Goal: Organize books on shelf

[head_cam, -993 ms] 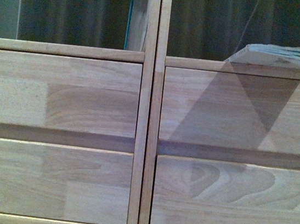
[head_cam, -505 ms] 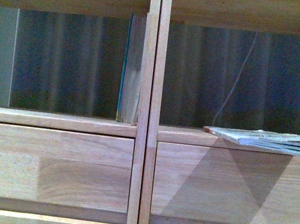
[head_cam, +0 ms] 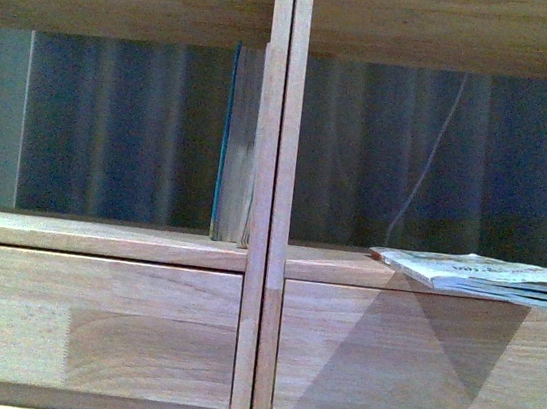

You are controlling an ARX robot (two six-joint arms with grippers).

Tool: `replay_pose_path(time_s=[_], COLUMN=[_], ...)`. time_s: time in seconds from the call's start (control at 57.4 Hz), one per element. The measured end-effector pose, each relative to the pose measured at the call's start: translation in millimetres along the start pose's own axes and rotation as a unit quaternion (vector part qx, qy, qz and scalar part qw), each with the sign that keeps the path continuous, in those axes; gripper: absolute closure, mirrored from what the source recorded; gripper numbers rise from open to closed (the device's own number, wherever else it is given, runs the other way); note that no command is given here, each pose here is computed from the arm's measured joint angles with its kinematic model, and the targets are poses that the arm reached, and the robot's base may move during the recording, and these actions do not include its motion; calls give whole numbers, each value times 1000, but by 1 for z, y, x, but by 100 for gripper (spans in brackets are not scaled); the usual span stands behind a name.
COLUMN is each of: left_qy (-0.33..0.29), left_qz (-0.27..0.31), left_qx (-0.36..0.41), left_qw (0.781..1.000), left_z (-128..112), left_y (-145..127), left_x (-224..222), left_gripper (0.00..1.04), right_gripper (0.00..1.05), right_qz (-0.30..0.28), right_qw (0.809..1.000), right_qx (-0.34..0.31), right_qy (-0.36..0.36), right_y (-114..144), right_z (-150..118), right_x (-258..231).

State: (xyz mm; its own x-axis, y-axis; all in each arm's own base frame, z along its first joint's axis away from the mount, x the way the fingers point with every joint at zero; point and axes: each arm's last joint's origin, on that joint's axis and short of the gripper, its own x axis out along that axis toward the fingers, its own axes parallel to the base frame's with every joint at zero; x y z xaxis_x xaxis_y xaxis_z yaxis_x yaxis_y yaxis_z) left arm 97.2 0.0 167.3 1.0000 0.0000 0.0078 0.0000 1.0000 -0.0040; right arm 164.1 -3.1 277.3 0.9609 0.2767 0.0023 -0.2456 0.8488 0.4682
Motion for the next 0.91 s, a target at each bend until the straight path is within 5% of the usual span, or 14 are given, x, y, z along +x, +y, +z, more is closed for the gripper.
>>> replay_pose_path(time_s=[0.174,0.349,0.906], left_qy=[0,0,0], left_qz=[0,0,0], left_qx=[0,0,0], left_qw=[1000,1000,1000], left_z=[0,0,0], left_y=[0,0,0], left_x=[0,0,0], left_gripper=[7,7,7], right_gripper=[7,7,7], right_qz=[44,29,-59], right_qw=[982,944,911], right_qx=[185,330,407], right_qy=[-14,6,-38], right_y=[14,15,-15], right_z=[35,24,28], right_x=[54,102,178])
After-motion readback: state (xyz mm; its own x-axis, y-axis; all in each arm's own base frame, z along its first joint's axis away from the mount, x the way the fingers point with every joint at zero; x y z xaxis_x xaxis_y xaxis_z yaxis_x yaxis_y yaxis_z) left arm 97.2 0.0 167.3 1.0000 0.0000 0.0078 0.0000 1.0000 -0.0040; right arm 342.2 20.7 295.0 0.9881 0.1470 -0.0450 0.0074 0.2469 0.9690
